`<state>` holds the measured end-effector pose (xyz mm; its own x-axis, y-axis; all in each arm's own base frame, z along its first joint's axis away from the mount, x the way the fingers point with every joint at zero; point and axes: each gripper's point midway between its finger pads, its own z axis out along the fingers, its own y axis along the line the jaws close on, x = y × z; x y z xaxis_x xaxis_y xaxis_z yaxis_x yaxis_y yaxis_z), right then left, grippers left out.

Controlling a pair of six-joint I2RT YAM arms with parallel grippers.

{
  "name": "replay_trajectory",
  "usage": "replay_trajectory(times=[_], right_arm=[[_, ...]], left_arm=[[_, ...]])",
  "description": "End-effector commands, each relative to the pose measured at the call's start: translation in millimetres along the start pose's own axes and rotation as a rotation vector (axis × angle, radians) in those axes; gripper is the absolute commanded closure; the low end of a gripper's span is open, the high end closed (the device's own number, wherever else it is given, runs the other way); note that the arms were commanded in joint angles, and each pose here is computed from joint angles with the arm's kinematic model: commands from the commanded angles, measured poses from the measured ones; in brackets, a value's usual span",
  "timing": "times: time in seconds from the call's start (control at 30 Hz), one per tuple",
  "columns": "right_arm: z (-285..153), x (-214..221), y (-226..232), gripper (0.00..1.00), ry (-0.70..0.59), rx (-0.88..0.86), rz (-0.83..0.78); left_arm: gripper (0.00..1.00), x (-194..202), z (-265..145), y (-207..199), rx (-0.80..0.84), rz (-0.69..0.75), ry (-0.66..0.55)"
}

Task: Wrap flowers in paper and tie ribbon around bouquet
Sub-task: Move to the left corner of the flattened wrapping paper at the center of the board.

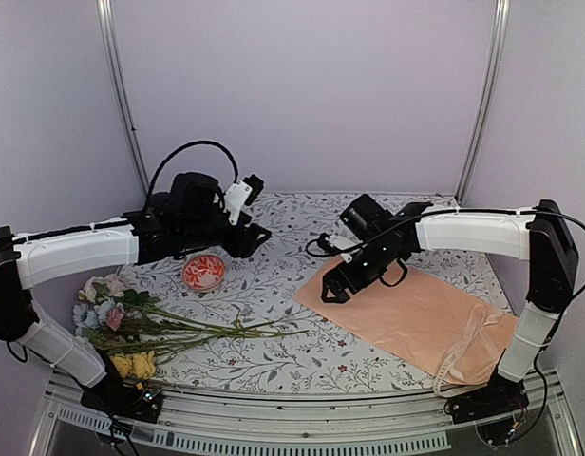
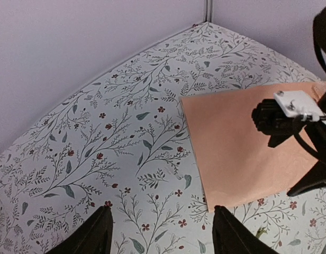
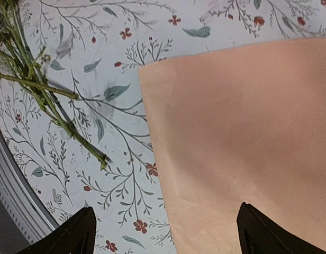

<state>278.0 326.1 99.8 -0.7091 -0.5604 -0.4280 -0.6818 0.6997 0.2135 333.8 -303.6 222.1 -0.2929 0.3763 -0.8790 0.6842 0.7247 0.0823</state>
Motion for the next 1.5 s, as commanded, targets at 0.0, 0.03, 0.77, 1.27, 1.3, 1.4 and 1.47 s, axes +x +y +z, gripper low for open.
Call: replay_trajectory(times=[0.0,0.03,0.77,1.27,1.3,1.4,1.47], right_arm=[[8.4,65.7,-21.7,0.04,0.297,0.156,0.171],[8.3,77.4,-25.3,0.02,0.335,0.182,0.204],[113.8,15.3,-47.7,0.05,0.185,0.222,0.401],[40.0,-238.8,1.6,0.08,-0.489,-0.161,0.391],[20.0,-235.7,0.1,0.08,-0.505,-0.142,0.365],[-2.6,-189.6,-21.9,0.08,-0.451,-0.063,0.382],[-8.2,-144.3,-40.9,0.10,-0.394,0.018,0.437]], left_arm=[[0.35,10.1,-0.5,25.8,-0.028,-0.182,0.013],[0.35,11.5,-1.7,26.1,-0.022,-0.184,0.010],[0.34,5.0,-10.8,34.0,-0.064,-0.133,-0.005],[0.35,8.8,-15.0,41.6,-0.117,-0.089,-0.003],[0.36,10.2,-13.6,38.6,-0.109,-0.078,0.004],[0.43,8.0,-9.2,4.7,-0.015,0.023,0.009],[0.43,10.8,-5.7,-31.0,0.075,0.107,0.012]])
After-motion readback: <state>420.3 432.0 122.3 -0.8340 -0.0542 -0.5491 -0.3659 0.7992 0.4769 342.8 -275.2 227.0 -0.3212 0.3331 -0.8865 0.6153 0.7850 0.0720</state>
